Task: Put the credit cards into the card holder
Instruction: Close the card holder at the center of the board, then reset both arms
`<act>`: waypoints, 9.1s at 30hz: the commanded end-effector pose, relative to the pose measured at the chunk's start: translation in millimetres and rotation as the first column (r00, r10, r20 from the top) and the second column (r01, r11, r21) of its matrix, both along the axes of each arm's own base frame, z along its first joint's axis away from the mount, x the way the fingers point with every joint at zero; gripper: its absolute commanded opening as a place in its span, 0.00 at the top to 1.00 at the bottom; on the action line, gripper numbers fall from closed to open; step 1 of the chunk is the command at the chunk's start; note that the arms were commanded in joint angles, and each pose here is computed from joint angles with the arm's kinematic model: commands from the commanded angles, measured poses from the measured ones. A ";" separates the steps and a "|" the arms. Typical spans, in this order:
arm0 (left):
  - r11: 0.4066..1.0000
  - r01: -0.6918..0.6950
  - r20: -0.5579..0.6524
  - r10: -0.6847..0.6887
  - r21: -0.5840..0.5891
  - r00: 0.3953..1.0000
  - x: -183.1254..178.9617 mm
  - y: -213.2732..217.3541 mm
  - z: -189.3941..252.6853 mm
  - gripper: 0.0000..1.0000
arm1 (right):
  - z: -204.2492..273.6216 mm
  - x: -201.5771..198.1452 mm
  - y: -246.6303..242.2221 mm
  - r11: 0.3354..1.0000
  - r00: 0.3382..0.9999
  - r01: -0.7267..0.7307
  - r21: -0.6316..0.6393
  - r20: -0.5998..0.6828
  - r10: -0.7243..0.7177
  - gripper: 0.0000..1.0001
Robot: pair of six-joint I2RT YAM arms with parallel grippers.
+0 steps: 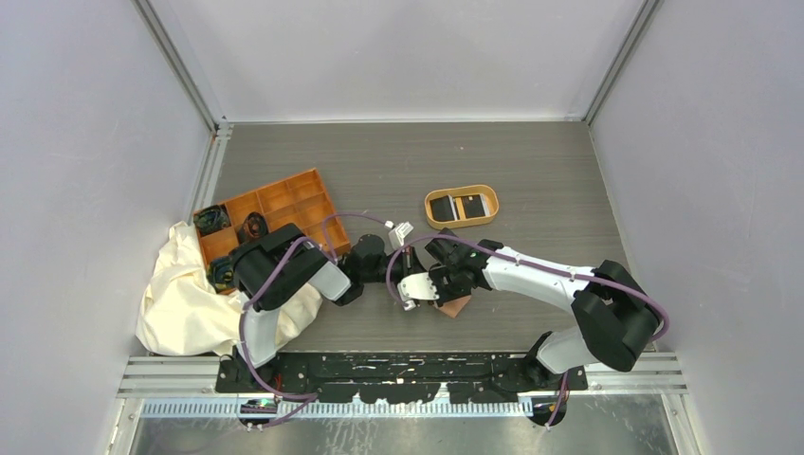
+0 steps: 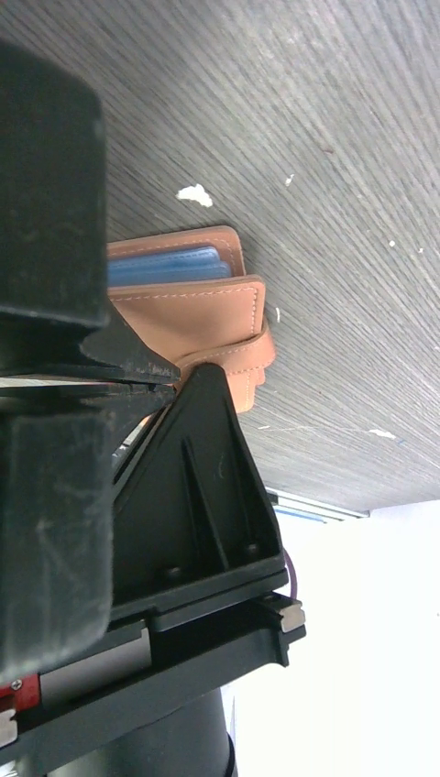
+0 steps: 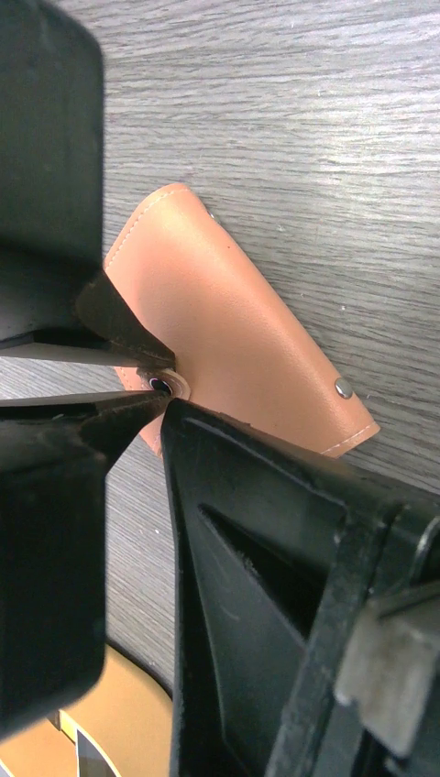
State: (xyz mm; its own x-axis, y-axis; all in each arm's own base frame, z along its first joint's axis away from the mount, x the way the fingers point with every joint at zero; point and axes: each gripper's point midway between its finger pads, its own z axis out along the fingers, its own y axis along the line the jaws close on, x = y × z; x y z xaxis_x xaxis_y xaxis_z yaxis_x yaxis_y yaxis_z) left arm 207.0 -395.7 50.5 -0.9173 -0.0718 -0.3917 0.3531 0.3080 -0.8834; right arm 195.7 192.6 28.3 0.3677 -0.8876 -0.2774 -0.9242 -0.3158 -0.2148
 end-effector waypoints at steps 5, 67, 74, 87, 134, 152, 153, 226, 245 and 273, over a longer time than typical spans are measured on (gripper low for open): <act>0.998 -0.006 0.047 0.009 -0.066 0.999 10.8 -14.3 16.8 1.00 | -24.4 -52.9 -32.1 0.991 0.972 0.022 -0.133 -0.229 -0.052 0.76; 0.986 0.155 0.934 -0.117 0.067 0.339 -57.4 39.1 88.7 0.71 | 49.9 28.9 -20.6 0.664 0.494 0.747 -0.028 -0.644 -0.584 0.54; 0.958 0.239 0.983 -0.178 0.161 0.052 -78.3 20.3 52.2 0.68 | 43.6 32.5 -23.7 0.650 0.468 0.757 -0.069 -0.637 -0.613 0.60; 0.955 0.217 0.970 -0.225 0.201 0.093 -69.3 10.4 27.3 0.64 | 35.8 39.4 -25.2 0.629 0.444 0.771 -0.099 -0.626 -0.642 0.76; 0.994 -0.104 0.525 0.068 0.040 0.849 -0.7 34.0 47.5 0.57 | 42.7 37.9 -17.7 0.820 0.831 0.545 0.178 -0.245 -0.499 0.96; 0.999 -0.014 0.260 0.005 0.031 0.966 -18.9 11.6 33.2 0.98 | 28.3 16.2 -3.5 0.897 0.898 0.423 0.128 -0.190 -0.396 0.96; 0.999 -0.015 0.257 0.008 0.028 0.966 -18.8 11.1 34.0 0.98 | 27.4 15.4 -3.3 0.899 0.900 0.419 0.124 -0.190 -0.393 0.96; 0.995 -0.004 0.155 -0.011 0.098 0.988 -22.1 -4.6 -4.0 1.00 | -3.1 -5.8 -5.1 0.955 0.948 0.286 -0.072 -0.122 -0.293 0.97; 0.996 -0.007 0.149 -0.006 0.085 0.989 -21.1 -3.4 -4.0 1.00 | -20.1 -24.4 -13.9 0.956 0.948 0.227 -0.187 -0.181 -0.261 0.97; 0.997 -0.047 0.141 0.037 0.068 0.989 -14.3 5.0 0.3 0.95 | 10.6 -4.8 -10.4 0.937 0.924 0.346 -0.051 -0.155 -0.349 0.56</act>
State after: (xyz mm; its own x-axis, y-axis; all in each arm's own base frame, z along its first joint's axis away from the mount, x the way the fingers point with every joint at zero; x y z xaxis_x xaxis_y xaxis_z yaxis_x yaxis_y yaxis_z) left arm 183.8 -391.7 36.9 -0.8816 -0.0577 -0.4685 0.4134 0.3850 -0.8252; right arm 190.1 186.5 29.8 0.0760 -0.9747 -0.2101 -0.9956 -0.0625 -0.0703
